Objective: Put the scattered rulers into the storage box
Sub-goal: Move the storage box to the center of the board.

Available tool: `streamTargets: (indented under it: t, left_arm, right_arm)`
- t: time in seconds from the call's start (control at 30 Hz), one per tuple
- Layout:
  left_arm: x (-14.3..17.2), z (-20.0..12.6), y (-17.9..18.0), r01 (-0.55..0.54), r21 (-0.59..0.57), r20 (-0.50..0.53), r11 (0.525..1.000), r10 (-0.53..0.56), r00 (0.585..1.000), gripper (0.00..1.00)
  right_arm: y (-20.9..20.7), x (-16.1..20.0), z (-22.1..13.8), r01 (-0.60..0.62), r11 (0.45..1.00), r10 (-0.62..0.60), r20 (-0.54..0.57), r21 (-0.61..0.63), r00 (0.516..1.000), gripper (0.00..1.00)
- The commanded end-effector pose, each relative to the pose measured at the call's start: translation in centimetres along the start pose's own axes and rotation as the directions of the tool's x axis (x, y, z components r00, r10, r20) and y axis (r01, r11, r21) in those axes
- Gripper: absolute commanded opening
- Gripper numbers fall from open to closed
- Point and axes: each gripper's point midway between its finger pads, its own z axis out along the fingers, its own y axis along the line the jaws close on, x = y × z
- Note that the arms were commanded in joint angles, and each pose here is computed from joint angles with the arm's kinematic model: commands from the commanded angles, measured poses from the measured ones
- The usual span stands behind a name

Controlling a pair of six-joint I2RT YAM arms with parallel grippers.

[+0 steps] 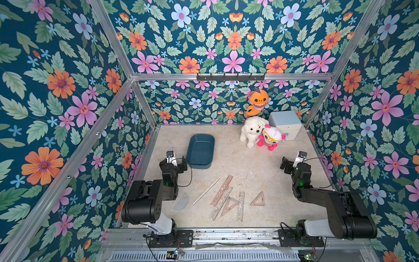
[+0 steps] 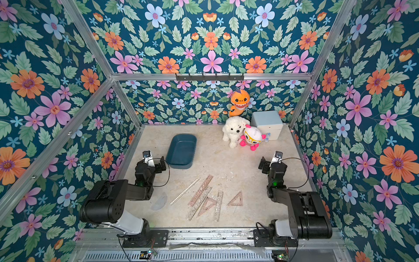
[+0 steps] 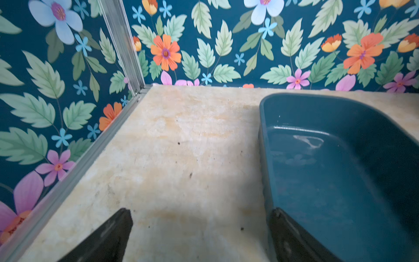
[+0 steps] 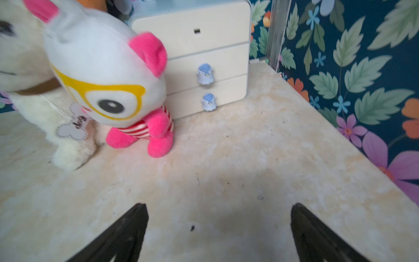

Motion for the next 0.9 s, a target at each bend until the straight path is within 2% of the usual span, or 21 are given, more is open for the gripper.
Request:
streamTargets:
  t: [0.0,0.17,0.23,0.3,0.37,0.5,0.57,0.67,0.77,0.87]
  left_arm:
    - [-1.2,0.5,0.8,0.01,-0.09,-0.091,0.996,-0.019,0.996,0.99]
    - [-5.4,1.8,-2.0,0.14,-0.023,-0.132,0.99,-0.141,0.981,0.99]
    - [-6.1,3.3,-3.1,0.164,0.0,-0.187,0.987,-0.161,0.969,0.99]
    - [-6.3,5.1,-4.0,0.182,0.008,-0.267,0.983,-0.173,0.948,0.99]
    - [-6.3,6.6,-5.4,0.203,0.053,-0.334,0.978,-0.175,0.926,0.99]
    - [-5.1,9.0,-8.0,0.26,0.132,-0.452,0.956,-0.176,0.875,0.99]
    - [-3.5,9.9,-9.1,0.285,0.156,-0.522,0.946,-0.166,0.837,0.99]
    - [-0.6,10.5,-9.7,0.32,0.133,-0.61,0.938,-0.177,0.773,0.99]
    - [1.3,10.6,-9.0,0.302,0.094,-0.644,0.948,-0.174,0.745,0.94]
    - [2.7,10.4,-9.3,0.317,0.105,-0.683,0.943,-0.163,0.712,0.88]
  right_arm:
    - [0.0,-2.3,-1.6,0.019,0.987,-0.014,-0.036,0.16,0.999,0.99]
    - [10.3,-5.5,-3.7,0.022,0.999,-0.022,-0.017,-0.035,1.0,0.99]
    - [14.7,-5.1,-3.4,-0.004,0.988,-0.014,-0.115,-0.157,0.993,0.99]
    - [19.1,-4.3,-2.8,-0.061,0.965,-0.009,-0.266,-0.255,0.964,0.99]
    - [23.4,-3.7,-2.7,-0.081,0.934,-0.042,-0.333,-0.347,0.942,0.99]
    - [31.2,-2.8,-2.1,-0.146,0.845,-0.065,-0.371,-0.514,0.926,0.99]
    - [33.6,-2.4,-1.1,-0.182,0.823,-0.074,-0.419,-0.537,0.905,0.97]
    - [36.7,-0.9,0.2,-0.234,0.799,-0.094,-0.498,-0.555,0.862,0.92]
    - [39.4,0.7,0.9,-0.289,0.767,-0.109,-0.56,-0.573,0.822,0.9]
    - [41.4,2.1,1.4,-0.324,0.745,-0.123,-0.599,-0.582,0.791,0.87]
